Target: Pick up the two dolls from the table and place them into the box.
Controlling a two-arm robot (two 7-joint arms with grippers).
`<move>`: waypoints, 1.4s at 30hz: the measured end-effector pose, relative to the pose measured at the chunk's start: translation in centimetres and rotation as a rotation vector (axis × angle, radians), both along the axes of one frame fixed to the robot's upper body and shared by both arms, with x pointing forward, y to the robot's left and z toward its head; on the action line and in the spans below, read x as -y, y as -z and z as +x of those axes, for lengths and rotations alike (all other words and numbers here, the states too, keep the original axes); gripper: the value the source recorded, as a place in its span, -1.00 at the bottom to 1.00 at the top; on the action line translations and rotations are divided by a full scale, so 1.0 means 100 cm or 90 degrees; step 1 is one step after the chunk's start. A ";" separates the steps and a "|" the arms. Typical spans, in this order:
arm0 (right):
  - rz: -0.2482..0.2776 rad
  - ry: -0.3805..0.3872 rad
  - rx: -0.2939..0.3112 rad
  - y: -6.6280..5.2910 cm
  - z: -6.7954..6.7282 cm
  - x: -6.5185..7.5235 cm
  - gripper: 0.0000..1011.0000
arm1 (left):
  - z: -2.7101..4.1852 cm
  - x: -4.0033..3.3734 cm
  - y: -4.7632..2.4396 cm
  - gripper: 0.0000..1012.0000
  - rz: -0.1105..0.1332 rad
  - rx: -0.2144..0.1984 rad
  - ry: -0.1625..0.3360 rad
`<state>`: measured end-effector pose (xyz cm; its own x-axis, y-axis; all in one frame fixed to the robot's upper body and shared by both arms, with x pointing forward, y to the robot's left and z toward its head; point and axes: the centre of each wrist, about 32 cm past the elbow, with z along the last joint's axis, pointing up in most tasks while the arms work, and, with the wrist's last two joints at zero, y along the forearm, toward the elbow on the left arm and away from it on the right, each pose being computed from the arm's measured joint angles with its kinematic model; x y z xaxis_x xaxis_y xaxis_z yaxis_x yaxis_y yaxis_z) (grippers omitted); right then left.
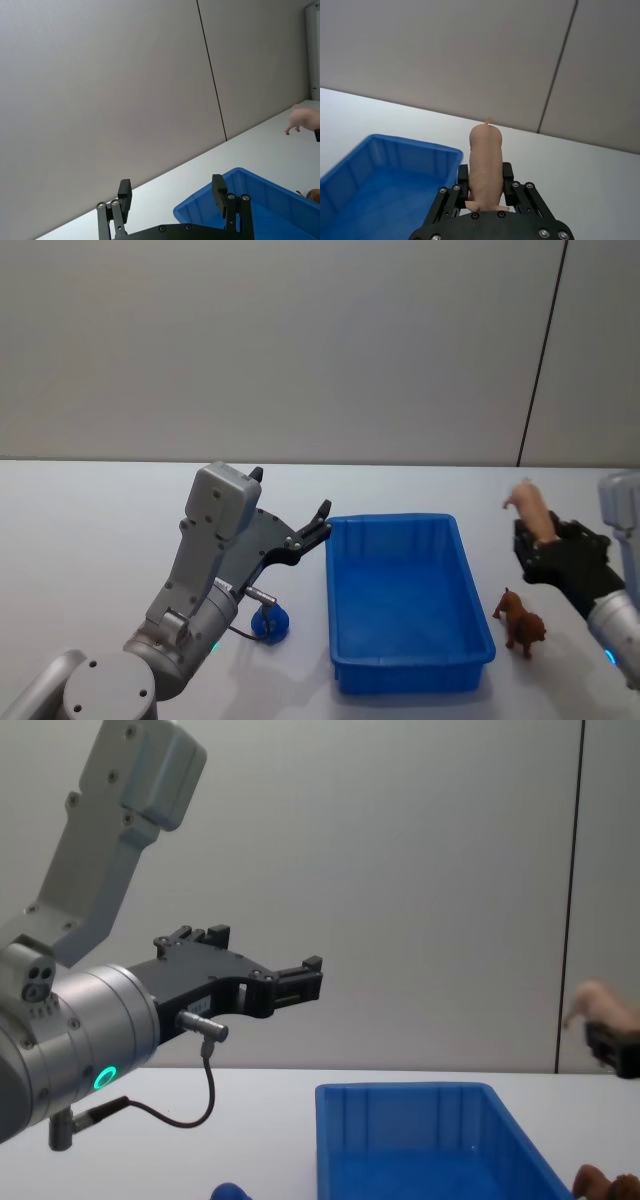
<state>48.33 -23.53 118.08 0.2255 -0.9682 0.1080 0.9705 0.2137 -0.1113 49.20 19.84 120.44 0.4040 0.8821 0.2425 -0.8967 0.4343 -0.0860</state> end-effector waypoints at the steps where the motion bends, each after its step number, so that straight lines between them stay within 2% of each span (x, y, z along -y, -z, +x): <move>1: 0.001 -0.005 0.000 -0.001 0.000 -0.002 -0.27 | 0.0000 0.0000 0.0000 0.98 0.000 0.000 0.000; 6: 0.005 -0.051 -0.011 -0.009 0.000 -0.014 -0.27 | 0.0000 0.0000 0.0000 0.98 0.000 0.000 0.000; 11: 0.001 -0.082 -0.034 -0.009 0.000 -0.024 -0.27 | 0.0000 0.0000 0.0000 0.98 0.000 0.000 0.000; 19: -0.008 -0.120 -0.089 -0.002 0.002 -0.039 -0.24 | 0.0000 0.0000 0.0000 0.98 0.000 0.000 0.000; 22: -0.011 -0.127 -0.101 0.001 0.002 -0.041 -0.03 | 0.0000 0.0000 0.0000 0.98 0.000 0.000 0.000; 23: -0.012 -0.130 -0.107 0.002 0.002 -0.043 -0.03 | 0.0000 0.0000 0.0000 0.98 0.000 0.000 0.000; 24: -0.013 -0.131 -0.110 0.003 0.002 -0.044 0.10 | 0.0000 0.0000 0.0000 0.98 0.000 0.000 0.000; 26: -0.014 -0.135 -0.118 0.005 0.002 -0.046 0.18 | 0.0000 0.0000 0.0000 0.98 0.000 0.000 0.000; 27: -0.015 -0.136 -0.120 0.005 0.001 -0.046 0.30 | 0.0000 0.0000 0.0000 0.98 0.000 0.000 0.000; 28: -0.016 -0.137 -0.122 0.006 0.001 -0.047 0.30 | 0.0000 0.0000 0.0000 0.98 0.000 0.000 0.000; 29: -0.017 -0.138 -0.125 0.007 0.001 -0.048 0.42 | 0.0000 0.0000 0.0000 0.98 0.000 0.000 0.000; 31: -0.017 -0.138 -0.127 0.007 0.001 -0.049 0.50 | 0.0000 0.0000 0.0000 0.98 0.000 0.000 0.000; 35: -0.019 -0.135 -0.130 0.009 -0.001 -0.049 0.78 | 0.0000 0.0000 0.0000 0.98 0.000 0.000 0.000; 38: -0.021 -0.127 -0.128 0.010 -0.002 -0.048 0.87 | 0.0000 0.0000 0.0000 0.98 0.000 0.000 0.000; 39: -0.021 -0.125 -0.128 0.010 -0.003 -0.048 0.96 | 0.0000 0.0000 0.0000 0.98 0.000 0.000 0.000; 42: -0.021 -0.113 -0.125 0.010 -0.005 -0.044 0.98 | 0.0000 0.0000 0.0000 0.98 0.000 0.000 0.000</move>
